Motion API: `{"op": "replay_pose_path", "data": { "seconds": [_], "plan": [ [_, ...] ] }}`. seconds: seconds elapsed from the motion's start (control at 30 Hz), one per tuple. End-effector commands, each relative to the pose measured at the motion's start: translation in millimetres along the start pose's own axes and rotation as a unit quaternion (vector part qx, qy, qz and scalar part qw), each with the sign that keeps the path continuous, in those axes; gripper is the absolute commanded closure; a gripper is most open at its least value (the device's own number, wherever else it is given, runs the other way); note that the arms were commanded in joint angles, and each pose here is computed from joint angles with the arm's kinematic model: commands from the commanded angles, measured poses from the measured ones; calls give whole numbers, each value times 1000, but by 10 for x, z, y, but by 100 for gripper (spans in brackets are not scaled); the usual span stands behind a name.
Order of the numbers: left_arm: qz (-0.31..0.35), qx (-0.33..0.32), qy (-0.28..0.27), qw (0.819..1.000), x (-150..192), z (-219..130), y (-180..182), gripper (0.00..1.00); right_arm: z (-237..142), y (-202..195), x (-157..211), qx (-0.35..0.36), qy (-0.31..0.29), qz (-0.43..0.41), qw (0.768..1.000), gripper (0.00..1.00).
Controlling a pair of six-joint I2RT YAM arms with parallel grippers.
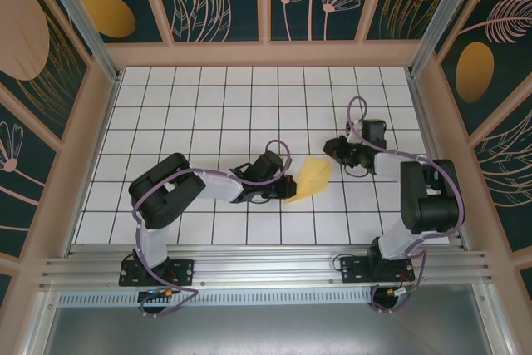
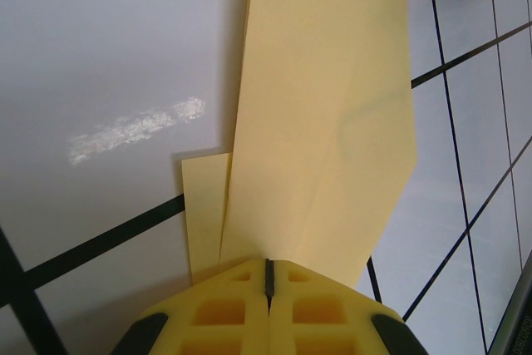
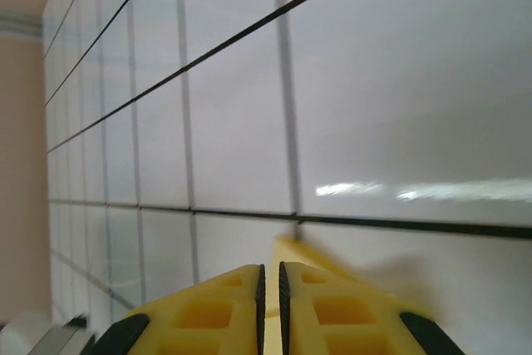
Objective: Fold a paper plane with a square sheet of paper (pick it up from the middle)
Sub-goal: Fourth fold the wing at the center of the table.
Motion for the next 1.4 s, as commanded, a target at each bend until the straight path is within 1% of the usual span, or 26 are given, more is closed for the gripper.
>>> {"op": "replay_pose_path", "data": {
  "seconds": [0.0, 0.07, 0.17, 0.27, 0.37, 0.6, 0.73, 0.87, 1.0, 1.13, 1.2, 1.37],
  "plan": [
    [-37, -114, 169, 978, 937, 135, 528, 100, 80, 45, 338, -15, 47, 4, 999, 86],
    [-38, -113, 166, 979, 911, 136, 511, 100, 130, 28, 505, -26, 64, 11, 998, 87],
    [-38, -111, 161, 980, 874, 136, 487, 100, 182, -33, 710, -22, 87, 23, 996, 89],
    [-39, -114, 157, 980, 861, 132, 487, 100, 176, -16, 885, -35, 108, 30, 993, 89],
    [-40, -116, 155, 980, 857, 129, 490, 100, 158, -42, 955, -11, 104, 33, 994, 89],
    [-43, -122, 153, 980, 865, 121, 508, 100, 232, -90, 1093, 7, 120, 41, 992, 91],
    [-43, -124, 153, 979, 873, 115, 516, 100, 302, -250, 1150, 62, 111, 61, 990, 94],
    [-45, -126, 153, 979, 881, 109, 525, 100, 316, -425, 1140, 102, 86, 74, 988, 96],
    [-45, -128, 155, 979, 894, 103, 534, 100, 346, -453, 1128, 107, 84, 78, 988, 96],
    [-44, -129, 156, 978, 906, 94, 541, 100, 317, -477, 1047, 126, 55, 72, 988, 95],
    [-44, -129, 157, 978, 920, 91, 549, 100, 295, -472, 966, 119, 42, 68, 990, 95],
    [-39, -140, 161, 976, 951, 89, 594, 100, 250, -442, 639, 77, 36, 64, 994, 93]
  ]
}}
Point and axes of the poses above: each hand's point on the last joint's axis, 136 mm out from that joint toward the fingers, its own z axis out along the fingers, its own y axis along the line the jaws close on, x = y × z, the point moved 6 cm from there along -z, back along the fingers, and after that the axes turned 13 degrees about z, right-handed, at the moved point
